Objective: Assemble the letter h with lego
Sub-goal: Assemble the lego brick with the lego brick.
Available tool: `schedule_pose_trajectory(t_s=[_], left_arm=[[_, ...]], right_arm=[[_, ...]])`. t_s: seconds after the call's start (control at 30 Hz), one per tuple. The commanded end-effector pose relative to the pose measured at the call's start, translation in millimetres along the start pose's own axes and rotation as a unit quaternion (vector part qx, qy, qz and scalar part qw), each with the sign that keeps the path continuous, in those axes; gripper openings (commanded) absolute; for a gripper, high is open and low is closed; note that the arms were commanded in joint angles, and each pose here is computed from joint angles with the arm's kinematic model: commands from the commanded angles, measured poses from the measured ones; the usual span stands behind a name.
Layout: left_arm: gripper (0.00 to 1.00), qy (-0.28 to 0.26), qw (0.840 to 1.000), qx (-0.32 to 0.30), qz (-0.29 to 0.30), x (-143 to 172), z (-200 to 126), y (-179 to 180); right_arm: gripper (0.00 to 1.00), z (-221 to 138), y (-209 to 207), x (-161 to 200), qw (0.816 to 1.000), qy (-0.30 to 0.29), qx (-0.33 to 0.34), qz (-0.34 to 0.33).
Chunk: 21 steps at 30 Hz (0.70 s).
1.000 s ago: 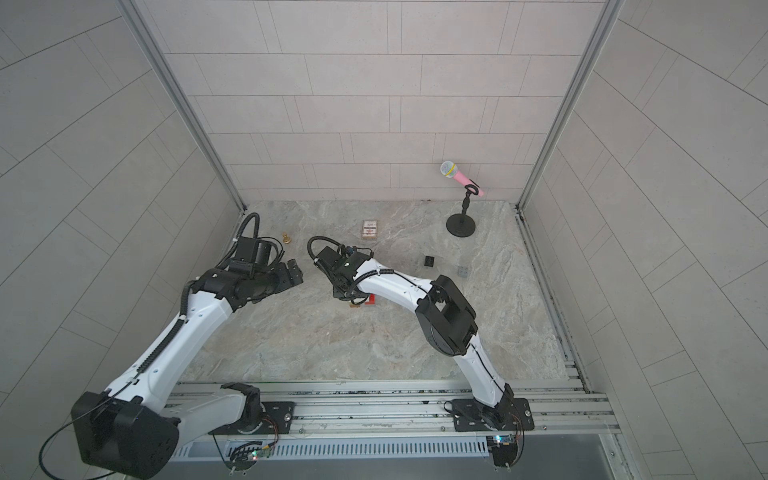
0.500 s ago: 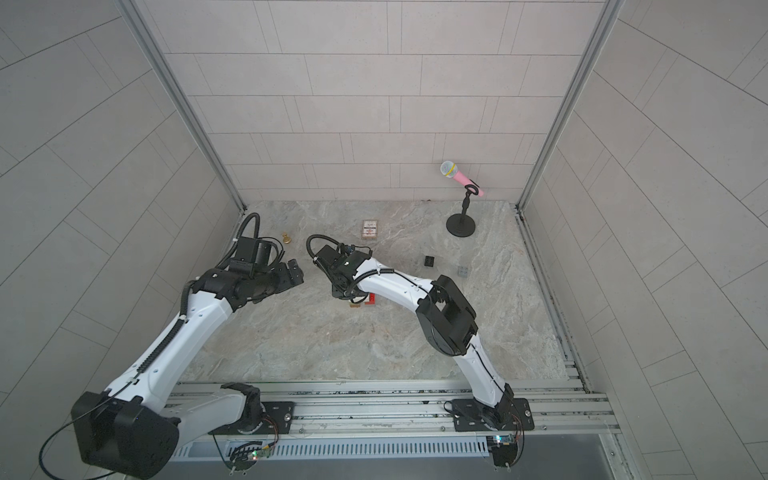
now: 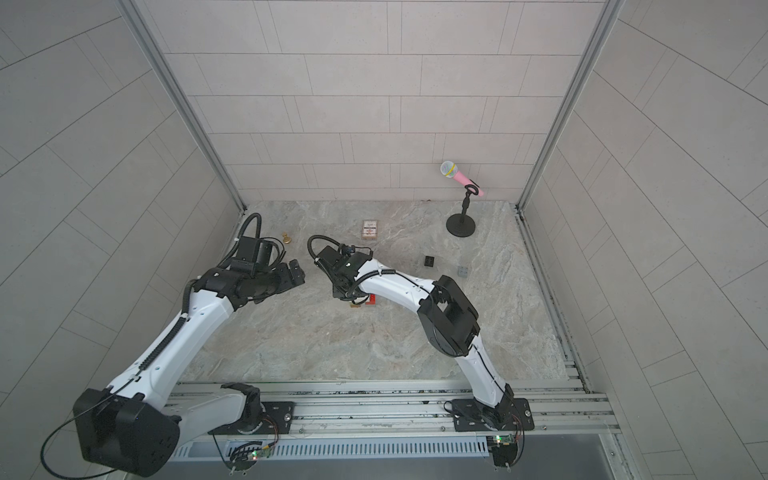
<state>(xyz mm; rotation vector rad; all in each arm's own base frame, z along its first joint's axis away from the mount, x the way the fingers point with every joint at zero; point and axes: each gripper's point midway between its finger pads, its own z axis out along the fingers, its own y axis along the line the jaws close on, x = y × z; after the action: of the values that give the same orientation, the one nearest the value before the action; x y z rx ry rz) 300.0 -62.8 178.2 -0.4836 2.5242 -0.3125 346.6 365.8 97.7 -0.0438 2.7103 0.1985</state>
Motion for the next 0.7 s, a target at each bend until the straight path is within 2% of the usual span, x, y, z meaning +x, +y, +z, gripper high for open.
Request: schedule_pose_trajectory(t_s=[0.0, 0.3, 0.67], left_arm=[[1.0, -0.007, 1.0, 0.001, 0.004, -6, -4, -2], [1.0, -0.006, 1.0, 0.003, 0.004, -6, -4, -3], [1.0, -0.006, 1.0, 0.006, 0.004, -6, -4, -3]], right_arm=[[0.32, -18, -5, -8, 1.0, -0.014, -0.002, 0.007], [0.31, -11, -17, -5, 1.0, -0.011, 0.015, 0.019], [0.34, -3, -12, -2, 0.999, 0.002, 0.013, 0.044]])
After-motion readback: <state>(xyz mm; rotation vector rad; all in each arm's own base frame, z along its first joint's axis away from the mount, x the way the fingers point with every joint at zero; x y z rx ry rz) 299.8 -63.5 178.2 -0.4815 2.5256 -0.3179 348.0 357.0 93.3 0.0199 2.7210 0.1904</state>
